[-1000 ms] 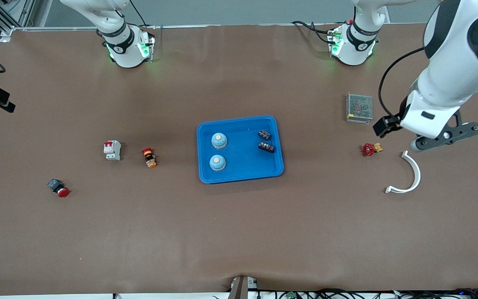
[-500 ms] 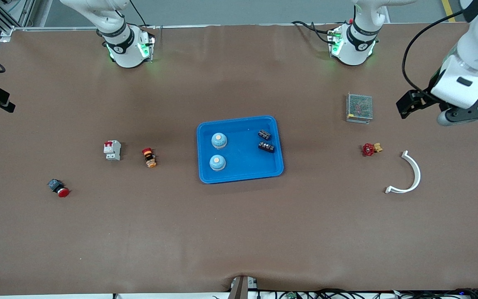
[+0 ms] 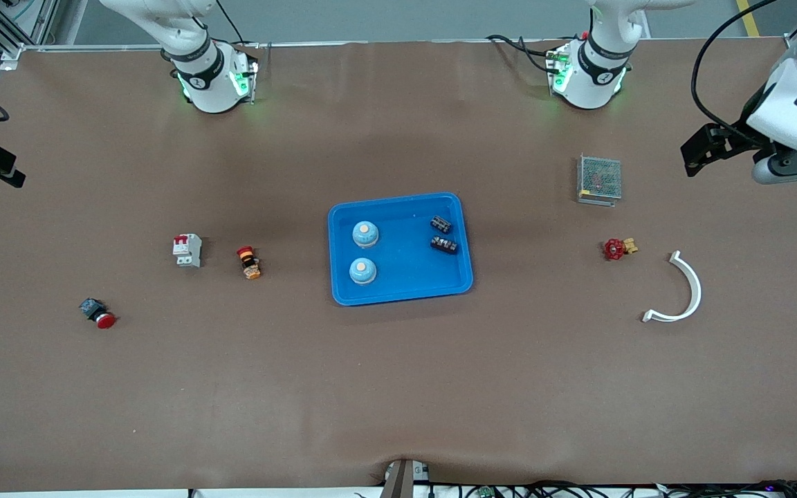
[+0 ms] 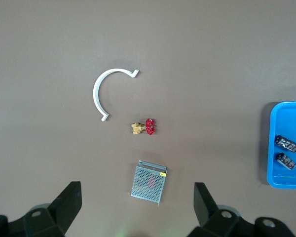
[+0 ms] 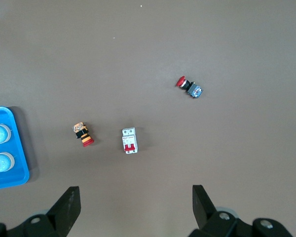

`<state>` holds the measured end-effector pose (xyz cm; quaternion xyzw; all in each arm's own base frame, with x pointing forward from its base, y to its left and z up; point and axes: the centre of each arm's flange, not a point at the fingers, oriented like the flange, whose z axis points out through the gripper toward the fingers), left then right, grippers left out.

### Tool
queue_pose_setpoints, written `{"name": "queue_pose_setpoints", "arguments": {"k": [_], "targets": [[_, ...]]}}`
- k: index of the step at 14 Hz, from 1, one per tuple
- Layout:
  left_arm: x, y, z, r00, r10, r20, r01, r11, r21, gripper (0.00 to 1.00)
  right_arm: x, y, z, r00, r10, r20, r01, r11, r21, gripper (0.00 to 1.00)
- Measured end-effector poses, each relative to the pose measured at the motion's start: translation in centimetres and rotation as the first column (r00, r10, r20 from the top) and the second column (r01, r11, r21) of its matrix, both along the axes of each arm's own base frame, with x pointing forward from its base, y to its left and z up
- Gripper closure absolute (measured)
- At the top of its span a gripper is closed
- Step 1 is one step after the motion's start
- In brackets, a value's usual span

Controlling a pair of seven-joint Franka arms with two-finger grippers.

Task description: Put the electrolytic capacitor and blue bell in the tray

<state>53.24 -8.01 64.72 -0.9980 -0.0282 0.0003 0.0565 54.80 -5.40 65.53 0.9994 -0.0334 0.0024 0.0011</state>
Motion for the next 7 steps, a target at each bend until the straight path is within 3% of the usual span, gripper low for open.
{"name": "queue_pose_setpoints", "arguments": {"k": [7], "targets": [[-2.0,0.7,0.7,1.0,0.019,-0.007,-0.02,0.998,-0.066,0.0,0.0,0.0,0.0,1.0,0.0,0.0,0.0,1.0,0.0,0.0]]}}
